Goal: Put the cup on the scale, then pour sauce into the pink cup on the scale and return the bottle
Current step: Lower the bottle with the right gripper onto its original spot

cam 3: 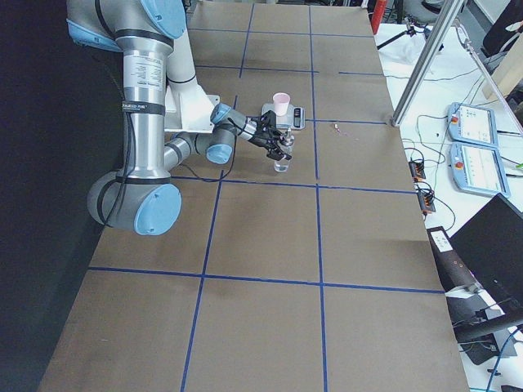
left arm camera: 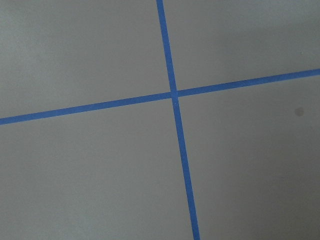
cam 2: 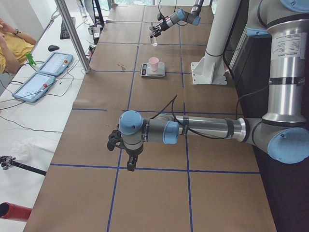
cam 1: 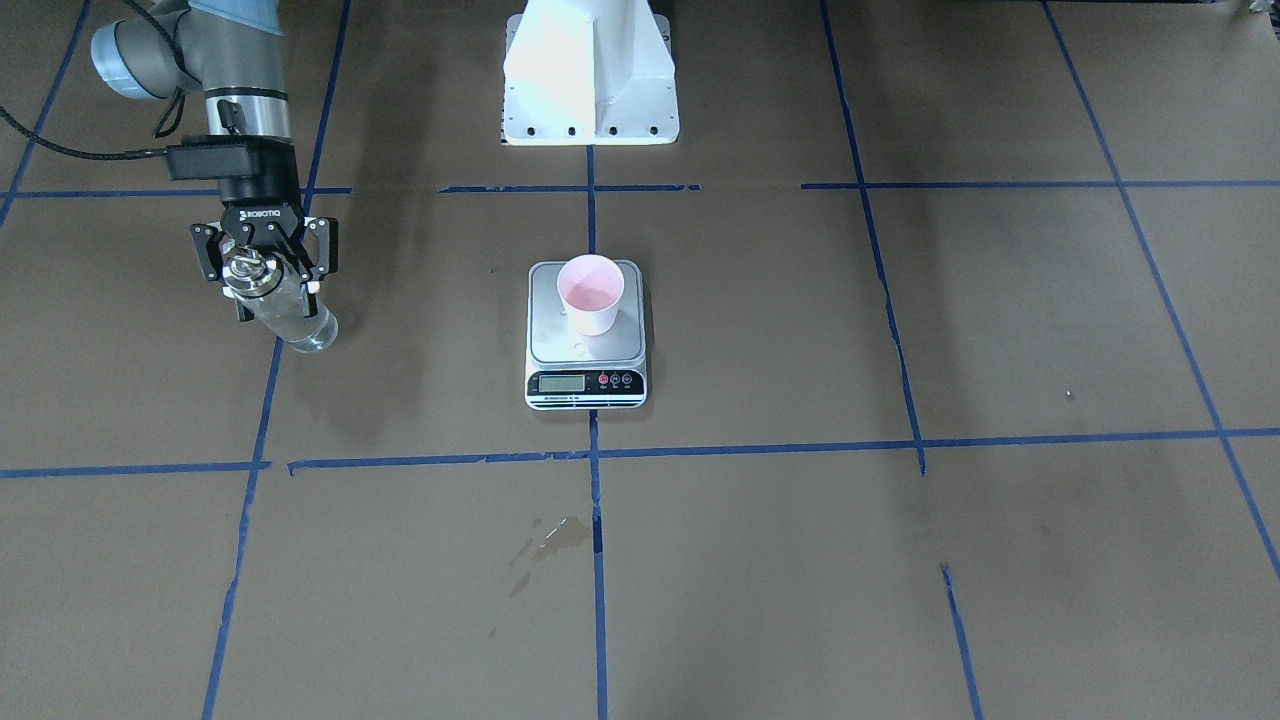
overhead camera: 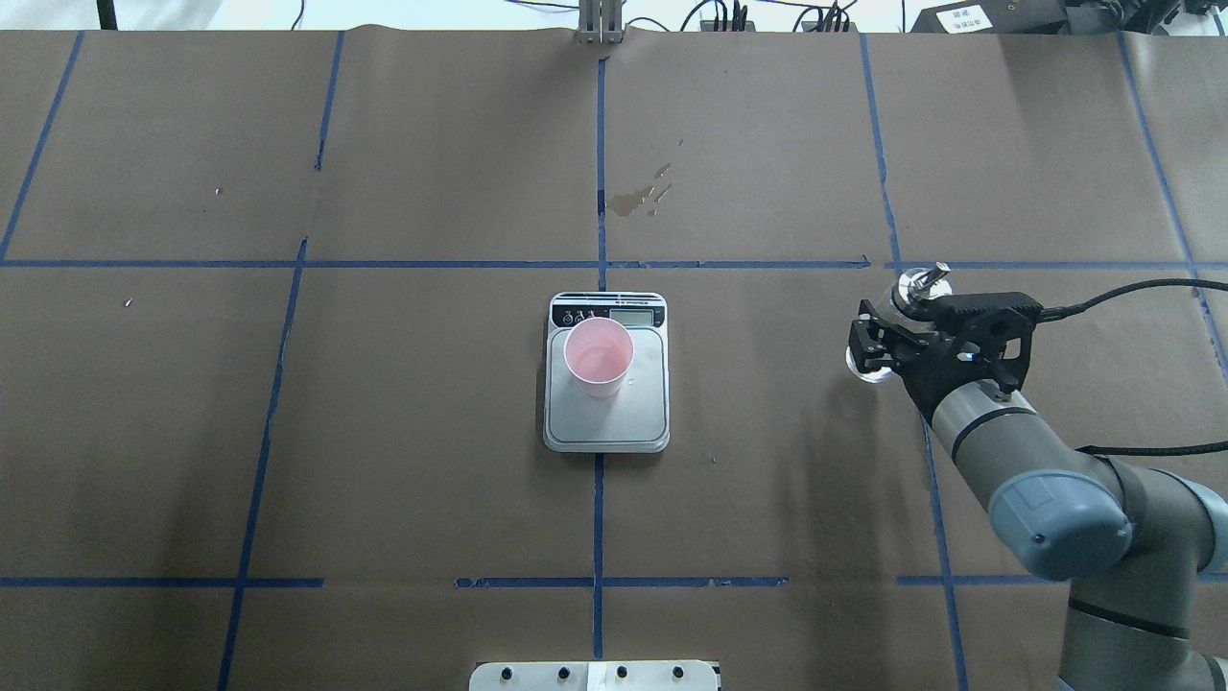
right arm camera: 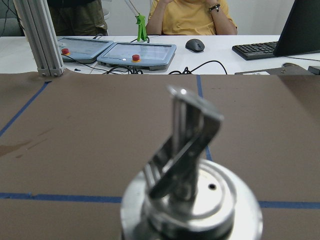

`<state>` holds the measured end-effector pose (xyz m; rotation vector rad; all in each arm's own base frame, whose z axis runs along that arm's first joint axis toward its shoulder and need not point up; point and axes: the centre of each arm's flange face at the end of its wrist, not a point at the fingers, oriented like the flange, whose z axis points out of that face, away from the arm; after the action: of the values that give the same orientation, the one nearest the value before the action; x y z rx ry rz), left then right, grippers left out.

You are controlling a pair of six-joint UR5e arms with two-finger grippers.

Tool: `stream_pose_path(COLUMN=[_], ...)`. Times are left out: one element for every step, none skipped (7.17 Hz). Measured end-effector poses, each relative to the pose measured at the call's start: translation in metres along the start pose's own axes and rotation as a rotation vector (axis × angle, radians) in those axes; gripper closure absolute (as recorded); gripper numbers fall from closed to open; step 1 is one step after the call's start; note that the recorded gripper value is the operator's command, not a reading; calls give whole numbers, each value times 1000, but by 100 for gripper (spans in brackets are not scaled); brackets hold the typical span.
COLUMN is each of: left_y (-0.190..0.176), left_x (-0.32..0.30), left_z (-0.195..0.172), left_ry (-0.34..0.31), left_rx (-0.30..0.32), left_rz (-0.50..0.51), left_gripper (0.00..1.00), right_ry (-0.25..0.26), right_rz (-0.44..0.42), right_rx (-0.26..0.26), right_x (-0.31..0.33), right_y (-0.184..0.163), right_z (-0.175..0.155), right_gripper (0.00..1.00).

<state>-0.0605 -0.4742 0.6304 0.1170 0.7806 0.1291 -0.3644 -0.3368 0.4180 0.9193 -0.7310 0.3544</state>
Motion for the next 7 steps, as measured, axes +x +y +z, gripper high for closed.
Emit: stream_pose_path(left_y=[0, 0, 0, 0, 0, 0, 0], left_x=[0, 0, 0, 0, 0, -1, -1], left_z=[0, 0, 0, 0, 0, 0, 0], left_ry=[0, 0, 0, -1, -1, -2, -1], left_rx=[0, 0, -1, 0, 0, 0, -1], left_rz=[1, 1, 0, 0, 0, -1, -1], left_gripper=[0, 0, 0, 0, 0, 0, 0], right_ry=[4, 10, 16, 26, 37, 40, 39], right_rz=[14, 30, 36, 37, 40, 43, 44], right_rx=[2, 5, 12, 20, 28, 32, 36], right_x=[12, 17, 19, 21, 23, 22, 20], right_y=[4, 7, 9, 12, 18, 23, 26], right_z=[0, 1, 2, 5, 9, 10, 10], right_gripper=[100, 100, 100, 100, 100, 100, 100])
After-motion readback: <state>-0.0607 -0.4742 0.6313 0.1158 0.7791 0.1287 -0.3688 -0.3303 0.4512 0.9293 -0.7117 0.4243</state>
